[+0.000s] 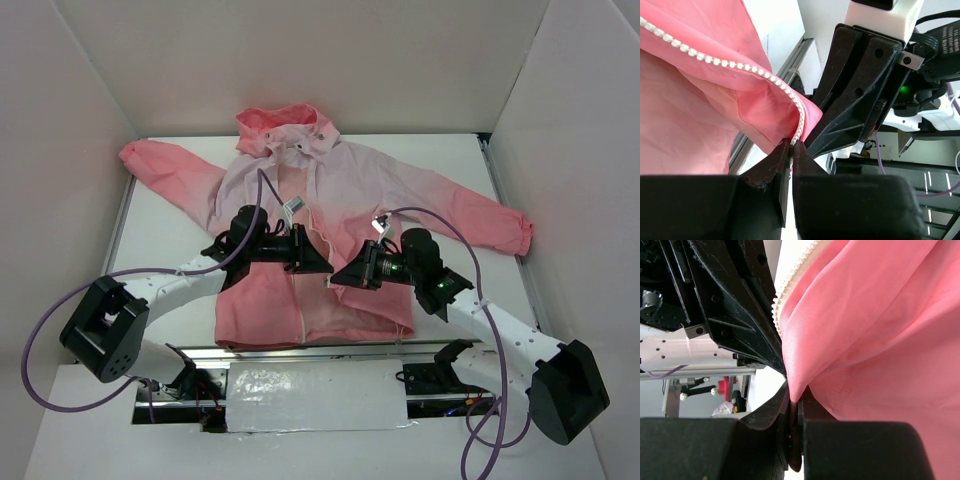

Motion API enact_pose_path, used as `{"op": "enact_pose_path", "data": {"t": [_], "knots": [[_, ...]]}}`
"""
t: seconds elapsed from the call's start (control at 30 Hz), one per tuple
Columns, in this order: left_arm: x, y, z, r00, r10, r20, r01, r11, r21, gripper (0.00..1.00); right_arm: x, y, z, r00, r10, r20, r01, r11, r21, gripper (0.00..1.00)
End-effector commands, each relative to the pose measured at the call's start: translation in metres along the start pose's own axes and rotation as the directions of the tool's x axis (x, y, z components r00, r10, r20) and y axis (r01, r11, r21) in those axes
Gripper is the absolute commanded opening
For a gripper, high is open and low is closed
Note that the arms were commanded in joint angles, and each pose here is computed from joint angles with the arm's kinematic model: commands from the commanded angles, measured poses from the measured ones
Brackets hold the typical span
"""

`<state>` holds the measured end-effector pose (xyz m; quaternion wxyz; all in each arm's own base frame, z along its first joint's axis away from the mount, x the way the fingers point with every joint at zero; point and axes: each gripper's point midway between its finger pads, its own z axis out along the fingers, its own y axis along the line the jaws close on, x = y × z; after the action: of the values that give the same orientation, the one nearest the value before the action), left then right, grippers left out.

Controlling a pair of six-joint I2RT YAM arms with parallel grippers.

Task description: Zip up the jacket

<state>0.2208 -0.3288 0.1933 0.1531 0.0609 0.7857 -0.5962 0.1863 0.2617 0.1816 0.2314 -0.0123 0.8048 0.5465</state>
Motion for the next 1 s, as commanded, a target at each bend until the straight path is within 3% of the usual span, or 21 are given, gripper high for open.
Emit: {"op": "enact_pose_path", "data": {"t": [0.0,0.07,0.13,0.17,0.27,0.33,0.43,0.63,0.97], "knots": [[-0.004,-0.013,0.001,0.999,0.039,0.011,-0.039,0.997,0.072,0.10,-0.004,0.015,-0.004,0.999,-0.036,0.024,0.038,0.996,-0.075,0.00],[-0.005,-0.015,0.001,0.999,0.038,0.012,-0.039,0.996,0.086,0.03,-0.004,0.015,-0.004,0.999,-0.039,0.026,0.040,0.997,-0.072,0.00],[-0.005,-0.016,0.000,0.999,0.032,0.009,-0.032,0.996,0.085,0.00,-0.003,0.012,-0.004,0.999,-0.042,0.017,0.043,0.997,-0.057,0.08],[-0.005,-0.018,0.000,0.999,0.034,0.013,-0.035,0.996,0.083,0.00,-0.005,0.014,-0.005,0.998,-0.067,0.020,0.068,0.996,-0.056,0.23],[-0.009,-0.014,-0.003,0.998,0.057,0.029,-0.057,0.998,0.025,0.00,-0.009,0.019,-0.009,0.990,-0.138,0.022,0.139,0.989,-0.048,0.48],[-0.013,-0.012,-0.004,0.998,0.057,0.037,-0.056,0.998,-0.025,0.00,-0.013,0.023,-0.012,0.982,-0.189,0.025,0.189,0.981,-0.033,0.54],[-0.019,-0.015,-0.006,0.995,0.086,0.047,-0.083,0.995,-0.050,0.00,-0.014,0.019,-0.015,0.978,-0.209,0.009,0.209,0.978,0.019,0.55],[-0.022,-0.019,-0.005,0.995,0.083,0.053,-0.081,0.996,-0.042,0.00,-0.010,0.029,-0.012,0.982,-0.191,-0.004,0.191,0.980,-0.053,0.35],[-0.021,-0.023,-0.006,0.996,0.069,0.058,-0.068,0.997,-0.018,0.00,-0.009,0.025,-0.007,0.988,-0.155,-0.005,0.154,0.986,-0.058,0.44]]}}
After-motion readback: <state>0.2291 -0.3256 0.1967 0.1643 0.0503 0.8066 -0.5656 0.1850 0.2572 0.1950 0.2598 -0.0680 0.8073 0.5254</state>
